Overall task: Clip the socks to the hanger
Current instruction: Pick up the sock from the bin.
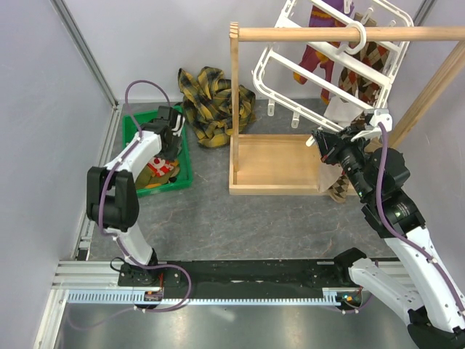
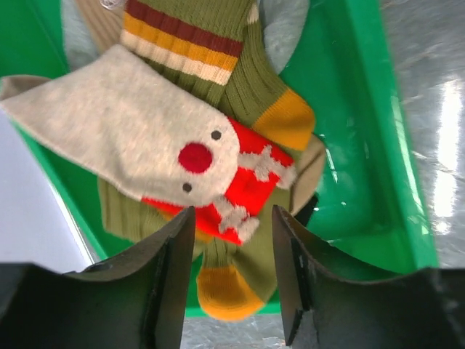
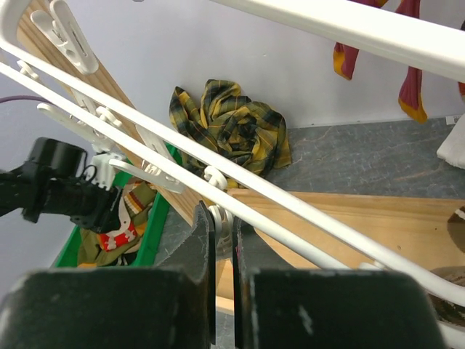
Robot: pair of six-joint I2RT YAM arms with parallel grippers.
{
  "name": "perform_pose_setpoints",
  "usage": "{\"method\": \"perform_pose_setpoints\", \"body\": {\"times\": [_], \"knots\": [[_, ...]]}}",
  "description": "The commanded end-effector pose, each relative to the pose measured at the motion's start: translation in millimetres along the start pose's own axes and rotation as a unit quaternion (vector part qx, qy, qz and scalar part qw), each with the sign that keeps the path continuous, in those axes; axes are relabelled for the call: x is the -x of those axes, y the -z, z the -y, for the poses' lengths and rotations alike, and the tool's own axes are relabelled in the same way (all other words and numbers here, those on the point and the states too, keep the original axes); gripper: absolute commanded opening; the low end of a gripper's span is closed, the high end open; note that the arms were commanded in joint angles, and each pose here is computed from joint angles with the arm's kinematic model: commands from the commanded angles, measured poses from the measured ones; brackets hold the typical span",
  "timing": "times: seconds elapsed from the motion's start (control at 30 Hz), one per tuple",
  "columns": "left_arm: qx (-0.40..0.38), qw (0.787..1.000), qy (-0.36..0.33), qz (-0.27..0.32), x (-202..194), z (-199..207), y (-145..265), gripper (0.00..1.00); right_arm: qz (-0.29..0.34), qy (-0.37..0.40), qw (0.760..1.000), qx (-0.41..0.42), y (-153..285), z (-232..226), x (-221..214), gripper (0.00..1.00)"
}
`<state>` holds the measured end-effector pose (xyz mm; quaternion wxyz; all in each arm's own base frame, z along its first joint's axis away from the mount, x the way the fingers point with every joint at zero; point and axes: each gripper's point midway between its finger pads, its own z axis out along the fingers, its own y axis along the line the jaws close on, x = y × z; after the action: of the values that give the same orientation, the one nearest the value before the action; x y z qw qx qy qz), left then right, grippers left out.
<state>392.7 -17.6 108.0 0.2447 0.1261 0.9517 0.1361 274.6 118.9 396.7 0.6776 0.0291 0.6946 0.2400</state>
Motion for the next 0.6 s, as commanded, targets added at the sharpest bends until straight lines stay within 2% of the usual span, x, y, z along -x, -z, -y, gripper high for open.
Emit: {"method": "perform_pose_setpoints", "body": {"times": [0.0, 0.2, 0.57], "knots": [[0.016, 0.999, -0.015, -0.042, -1.4, -19.8, -10.8, 0.49, 0.036, 0.012, 0.999, 0.003, -0.2, -1.6, 20.3, 0.0], [-0.002, 0.999, -0.007, -0.052, 6.8, -19.8, -30.6, 0.43, 0.03, 0.021, 0.999, -0.006, -1.3, 2.7, 16.6, 0.0], [-0.036, 0.991, -0.012, -0.127, -28.3, -1.0, -67.7, 0.39, 0.03, 0.035, 0.998, -0.03, -2.8, 12.9, 15.2, 0.0]]}}
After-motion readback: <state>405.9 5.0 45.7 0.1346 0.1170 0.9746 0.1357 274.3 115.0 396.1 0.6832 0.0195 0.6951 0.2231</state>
